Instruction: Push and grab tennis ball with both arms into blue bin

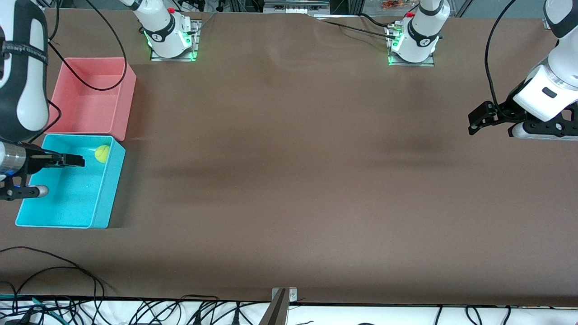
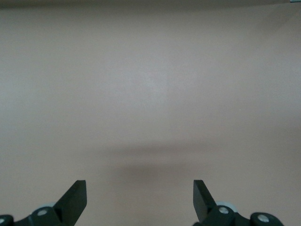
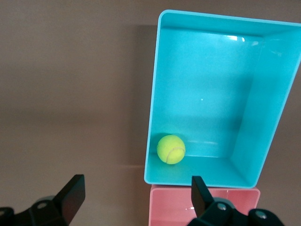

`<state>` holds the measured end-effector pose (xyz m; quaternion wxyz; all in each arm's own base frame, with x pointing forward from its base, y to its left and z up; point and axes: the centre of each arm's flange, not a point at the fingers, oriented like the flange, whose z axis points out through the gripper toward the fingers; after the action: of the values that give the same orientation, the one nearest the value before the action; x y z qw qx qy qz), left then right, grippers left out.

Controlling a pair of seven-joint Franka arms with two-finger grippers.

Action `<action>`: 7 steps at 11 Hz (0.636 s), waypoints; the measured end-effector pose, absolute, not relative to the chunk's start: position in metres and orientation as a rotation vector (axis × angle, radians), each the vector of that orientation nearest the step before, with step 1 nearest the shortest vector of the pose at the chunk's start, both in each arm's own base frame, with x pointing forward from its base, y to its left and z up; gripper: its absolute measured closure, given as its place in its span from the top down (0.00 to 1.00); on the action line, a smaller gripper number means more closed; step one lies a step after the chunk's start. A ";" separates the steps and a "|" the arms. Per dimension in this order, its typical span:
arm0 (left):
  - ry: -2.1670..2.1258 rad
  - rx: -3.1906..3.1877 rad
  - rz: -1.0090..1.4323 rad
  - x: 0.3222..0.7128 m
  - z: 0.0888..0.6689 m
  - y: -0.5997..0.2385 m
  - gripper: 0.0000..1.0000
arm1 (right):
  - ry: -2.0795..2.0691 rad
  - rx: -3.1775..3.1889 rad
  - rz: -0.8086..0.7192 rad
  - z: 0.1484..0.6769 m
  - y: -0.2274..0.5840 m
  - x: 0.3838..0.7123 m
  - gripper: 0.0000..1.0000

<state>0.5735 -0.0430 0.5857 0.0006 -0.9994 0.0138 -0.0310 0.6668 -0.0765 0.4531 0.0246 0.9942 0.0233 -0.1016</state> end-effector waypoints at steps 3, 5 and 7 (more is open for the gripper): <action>0.042 -3.139 -0.092 0.574 0.585 -0.042 1.00 | 0.074 3.105 -0.284 0.490 -0.057 0.652 1.00; 0.038 -3.138 -0.087 0.574 0.583 -0.041 1.00 | 0.062 3.142 -0.278 0.512 -0.038 0.628 1.00; 0.035 -3.138 -0.083 0.575 0.582 -0.041 1.00 | 0.034 3.156 -0.221 0.550 -0.026 0.596 1.00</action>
<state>0.5748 -0.0406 0.5821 0.0010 -0.9996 0.0113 -0.0264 0.5961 -0.0265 0.5495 -0.0111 0.9974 0.0107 -0.0699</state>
